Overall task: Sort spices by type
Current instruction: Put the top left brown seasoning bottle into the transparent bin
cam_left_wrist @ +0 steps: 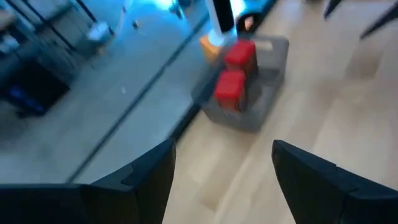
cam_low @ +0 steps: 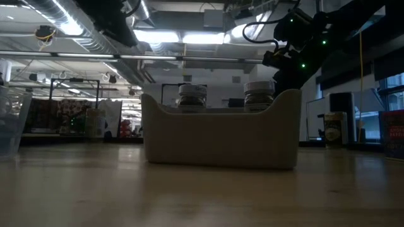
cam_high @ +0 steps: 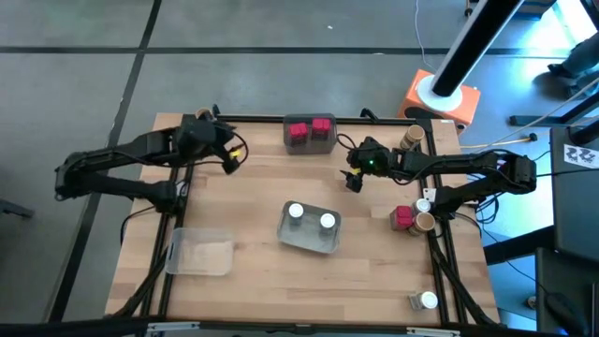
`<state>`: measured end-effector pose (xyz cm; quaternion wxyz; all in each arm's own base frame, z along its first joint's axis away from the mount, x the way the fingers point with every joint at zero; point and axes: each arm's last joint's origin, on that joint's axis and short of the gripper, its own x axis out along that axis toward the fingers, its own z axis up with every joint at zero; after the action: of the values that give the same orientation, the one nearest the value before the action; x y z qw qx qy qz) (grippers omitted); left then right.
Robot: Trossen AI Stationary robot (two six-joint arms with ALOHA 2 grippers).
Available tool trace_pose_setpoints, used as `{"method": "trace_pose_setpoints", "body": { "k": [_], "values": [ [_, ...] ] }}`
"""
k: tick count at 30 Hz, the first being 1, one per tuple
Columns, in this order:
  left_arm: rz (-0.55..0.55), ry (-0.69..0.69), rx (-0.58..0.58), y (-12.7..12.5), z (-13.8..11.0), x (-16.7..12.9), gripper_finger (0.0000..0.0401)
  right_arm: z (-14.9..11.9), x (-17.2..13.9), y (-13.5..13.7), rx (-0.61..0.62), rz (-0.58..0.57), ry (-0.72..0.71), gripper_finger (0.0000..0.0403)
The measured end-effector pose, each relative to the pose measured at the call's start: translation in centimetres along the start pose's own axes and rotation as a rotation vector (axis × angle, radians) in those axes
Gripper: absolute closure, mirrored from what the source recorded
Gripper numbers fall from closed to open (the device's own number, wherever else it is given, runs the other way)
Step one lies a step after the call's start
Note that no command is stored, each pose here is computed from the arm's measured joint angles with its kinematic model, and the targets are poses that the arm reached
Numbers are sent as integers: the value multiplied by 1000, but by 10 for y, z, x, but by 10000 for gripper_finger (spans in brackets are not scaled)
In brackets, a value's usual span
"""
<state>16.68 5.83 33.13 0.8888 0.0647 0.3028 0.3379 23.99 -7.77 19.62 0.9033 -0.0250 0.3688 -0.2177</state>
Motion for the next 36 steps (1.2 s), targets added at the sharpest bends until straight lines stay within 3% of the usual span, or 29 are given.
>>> {"method": "trace_pose_setpoints", "body": {
  "k": [5,15,23,27,36],
  "values": [
    [83,-44,-19,11,6,6,123,0,0,0,1,0,0,65],
    [334,86,-28,55,-3,30,10,0,0,0,34,0,-3,65],
    [510,251,-144,99,-23,52,2,1,0,0,55,0,-8,66],
    [495,308,-184,109,-32,67,3,3,0,0,60,-2,-31,65],
    [461,364,-165,106,-36,85,4,3,0,0,60,-2,-31,65]
  ]
}}
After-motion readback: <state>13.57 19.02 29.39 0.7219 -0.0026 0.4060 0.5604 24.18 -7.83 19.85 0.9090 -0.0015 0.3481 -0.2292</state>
